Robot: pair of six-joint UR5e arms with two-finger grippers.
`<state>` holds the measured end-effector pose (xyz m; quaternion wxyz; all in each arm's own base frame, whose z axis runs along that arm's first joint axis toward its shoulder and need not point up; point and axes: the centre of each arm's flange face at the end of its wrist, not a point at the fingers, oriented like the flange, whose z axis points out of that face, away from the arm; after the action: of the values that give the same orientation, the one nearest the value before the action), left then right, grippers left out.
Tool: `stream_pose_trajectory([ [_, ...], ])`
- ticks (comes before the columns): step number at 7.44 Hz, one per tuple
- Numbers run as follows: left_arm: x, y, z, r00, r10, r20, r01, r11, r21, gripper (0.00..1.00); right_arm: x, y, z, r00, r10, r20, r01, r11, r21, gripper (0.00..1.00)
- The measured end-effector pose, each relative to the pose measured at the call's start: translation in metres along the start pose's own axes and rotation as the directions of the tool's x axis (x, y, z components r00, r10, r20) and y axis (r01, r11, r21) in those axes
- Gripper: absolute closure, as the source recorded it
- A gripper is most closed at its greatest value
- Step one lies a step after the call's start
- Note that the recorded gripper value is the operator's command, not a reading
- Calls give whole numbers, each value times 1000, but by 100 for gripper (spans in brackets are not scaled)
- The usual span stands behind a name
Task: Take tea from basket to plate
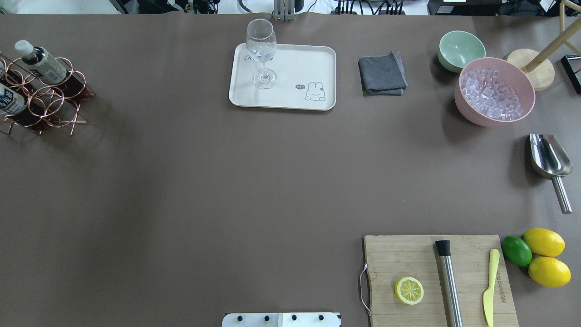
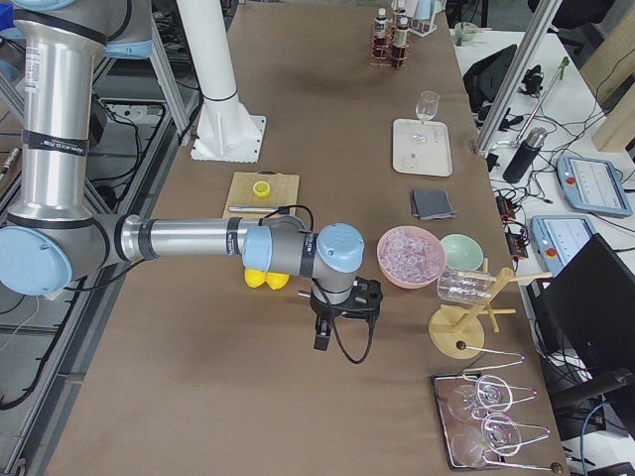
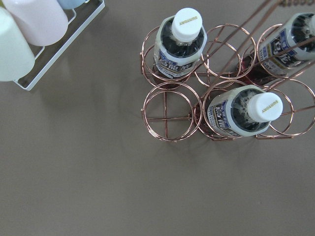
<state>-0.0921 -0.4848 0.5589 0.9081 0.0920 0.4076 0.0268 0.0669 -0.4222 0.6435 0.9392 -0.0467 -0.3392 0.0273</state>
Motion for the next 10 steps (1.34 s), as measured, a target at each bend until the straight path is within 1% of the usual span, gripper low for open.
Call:
stream_pose_trajectory([
  [1, 1, -4, -3, 993, 118, 2, -118, 993, 4, 2, -2, -1, 2, 1000, -5, -3, 5, 1000, -5, 0],
  [2, 1, -7, -7, 975, 221, 6, -221, 975, 11, 2, -2, -2, 4, 1000, -7, -11, 7, 1000, -8, 0],
  [3, 2, -10, -13, 943, 332, 14, -332, 943, 21, 2, -1, -2, 4, 1000, -8, -24, 7, 1000, -9, 0],
  [4, 1, -14, -18, 901, 434, 25, -434, 900, 27, 2, 0, -2, 4, 999, -8, -32, 7, 1000, -9, 0],
  [5, 0, -19, -24, 845, 534, 37, -535, 844, 32, 2, 0, -2, 5, 999, -7, -34, 7, 1000, -9, 0],
  [6, 1, -24, -30, 788, 614, 49, -616, 787, 36, 2, 0, -2, 5, 999, -7, -36, 7, 1000, -10, 0],
  [7, 7, -35, -38, 726, 685, 65, -687, 725, 41, 2, 1, -2, 6, 999, -6, -36, 6, 1000, -13, 0],
  [9, 21, -67, -53, 604, 792, 89, -797, 602, 47, 2, 3, -1, 6, 999, -2, -36, 1, 1000, -12, 0],
  [10, 27, -90, -58, 527, 844, 94, -850, 525, 44, 3, 3, -1, 6, 999, -1, -36, 0, 1000, -11, 0],
])
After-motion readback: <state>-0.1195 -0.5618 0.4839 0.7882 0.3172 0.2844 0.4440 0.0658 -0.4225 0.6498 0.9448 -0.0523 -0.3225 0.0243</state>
